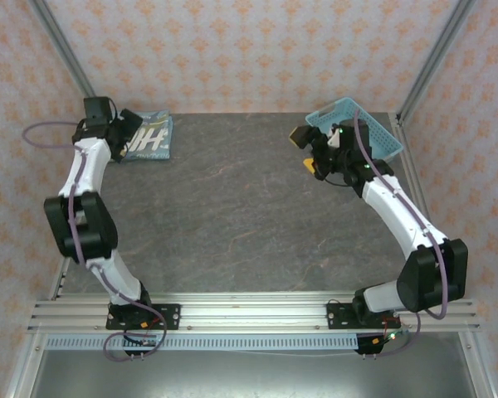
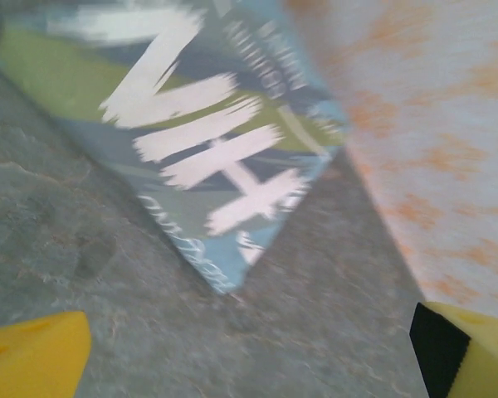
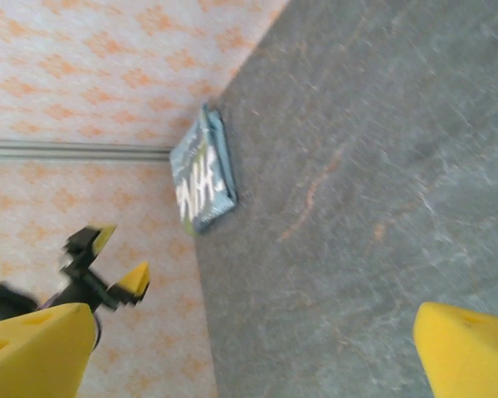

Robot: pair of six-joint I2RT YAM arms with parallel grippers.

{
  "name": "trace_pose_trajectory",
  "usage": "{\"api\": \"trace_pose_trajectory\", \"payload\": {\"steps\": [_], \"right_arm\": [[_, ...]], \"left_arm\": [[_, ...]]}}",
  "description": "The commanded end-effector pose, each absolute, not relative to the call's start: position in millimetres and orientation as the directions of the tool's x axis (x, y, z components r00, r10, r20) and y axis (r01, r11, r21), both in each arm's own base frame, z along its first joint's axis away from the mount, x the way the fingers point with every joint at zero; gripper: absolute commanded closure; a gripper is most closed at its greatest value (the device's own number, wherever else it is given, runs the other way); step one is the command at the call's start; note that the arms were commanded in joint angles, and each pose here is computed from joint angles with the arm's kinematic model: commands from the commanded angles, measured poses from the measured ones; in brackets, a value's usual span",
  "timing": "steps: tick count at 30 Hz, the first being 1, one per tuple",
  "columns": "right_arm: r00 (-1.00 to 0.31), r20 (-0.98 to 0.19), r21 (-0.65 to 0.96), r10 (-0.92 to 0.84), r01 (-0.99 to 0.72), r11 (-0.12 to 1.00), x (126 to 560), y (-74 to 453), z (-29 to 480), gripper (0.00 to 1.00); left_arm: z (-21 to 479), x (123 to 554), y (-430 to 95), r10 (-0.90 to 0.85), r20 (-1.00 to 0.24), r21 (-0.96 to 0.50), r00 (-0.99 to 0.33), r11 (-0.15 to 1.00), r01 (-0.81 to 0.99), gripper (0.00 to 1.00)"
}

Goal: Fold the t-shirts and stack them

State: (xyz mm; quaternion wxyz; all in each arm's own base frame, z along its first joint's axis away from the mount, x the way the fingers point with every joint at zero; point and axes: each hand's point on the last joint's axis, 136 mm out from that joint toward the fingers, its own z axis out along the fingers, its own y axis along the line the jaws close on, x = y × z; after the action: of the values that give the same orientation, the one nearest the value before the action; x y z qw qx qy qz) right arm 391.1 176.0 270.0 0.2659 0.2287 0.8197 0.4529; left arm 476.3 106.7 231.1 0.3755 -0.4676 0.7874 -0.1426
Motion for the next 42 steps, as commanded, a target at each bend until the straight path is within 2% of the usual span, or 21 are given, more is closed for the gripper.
{"api": "trace_pose_trajectory", "payload": {"steps": [1,3,7,10,13,17,20,23,24,27,30,37,39,42], "right_arm": [[-0.710,-0.262,0.836,0.654,0.171,0.521,399,162,278,0.01],[-0.660,-0.340,0.781,0.670,0.199,0.592,395,141,283,0.01],[-0.547,-0.544,0.570,0.636,0.316,0.759,374,81,288,0.01],[-0.462,-0.669,0.371,0.582,0.470,0.801,357,28,274,0.01],[-0.357,-0.788,0.310,0.501,0.472,0.825,352,0,259,0.01],[-0.261,-0.892,0.209,0.368,0.485,0.849,343,-23,223,0.01],[-0.352,-0.893,0.060,0.279,0.522,0.851,340,-35,184,0.01],[-0.371,-0.883,0.041,0.287,0.549,0.835,341,-43,154,0.01],[-0.352,-0.894,0.044,0.277,0.545,0.837,345,-44,154,0.01],[-0.403,-0.888,-0.011,0.224,0.504,0.864,363,-41,145,0.01],[-0.415,-0.886,-0.030,0.208,0.498,0.866,371,-46,134,0.01],[-0.374,-0.898,0.038,0.234,0.463,0.886,379,-56,110,0.01],[-0.365,-0.906,0.041,0.213,0.425,0.904,388,-54,111,0.01],[-0.359,-0.906,0.072,0.226,0.396,0.916,394,-55,102,0.01]], "left_arm": [[258,418,101,-0.759,-0.599,-0.423,-0.255,0.570,-0.704,0.00],[268,401,91,-0.744,-0.623,-0.426,-0.242,0.582,-0.693,0.00],[279,351,82,-0.643,-0.729,-0.285,-0.233,0.595,-0.751,0.00],[276,316,72,-0.489,-0.849,-0.165,-0.203,0.609,-0.775,0.00],[244,317,49,-0.311,-0.890,-0.039,-0.333,0.780,-0.624,0.00],[197,319,43,-0.096,-0.881,0.167,-0.463,0.854,-0.494,0.00],[163,326,40,-0.069,-0.870,0.188,-0.488,0.869,-0.458,0.00],[134,331,46,-0.105,-0.861,0.153,-0.497,0.879,-0.452,0.00],[128,334,49,-0.124,-0.867,0.127,-0.483,0.882,-0.454,0.00],[118,349,58,-0.180,-0.883,0.046,-0.433,0.886,-0.462,0.00],[111,368,61,-0.164,-0.880,0.050,-0.446,0.901,-0.431,0.00],[101,404,48,-0.110,-0.872,0.050,-0.478,0.949,-0.310,0.00],[101,396,42,-0.087,-0.897,0.048,-0.434,0.956,-0.290,0.00],[101,376,54,-0.115,-0.941,0.014,-0.319,0.927,-0.374,0.00]]}}
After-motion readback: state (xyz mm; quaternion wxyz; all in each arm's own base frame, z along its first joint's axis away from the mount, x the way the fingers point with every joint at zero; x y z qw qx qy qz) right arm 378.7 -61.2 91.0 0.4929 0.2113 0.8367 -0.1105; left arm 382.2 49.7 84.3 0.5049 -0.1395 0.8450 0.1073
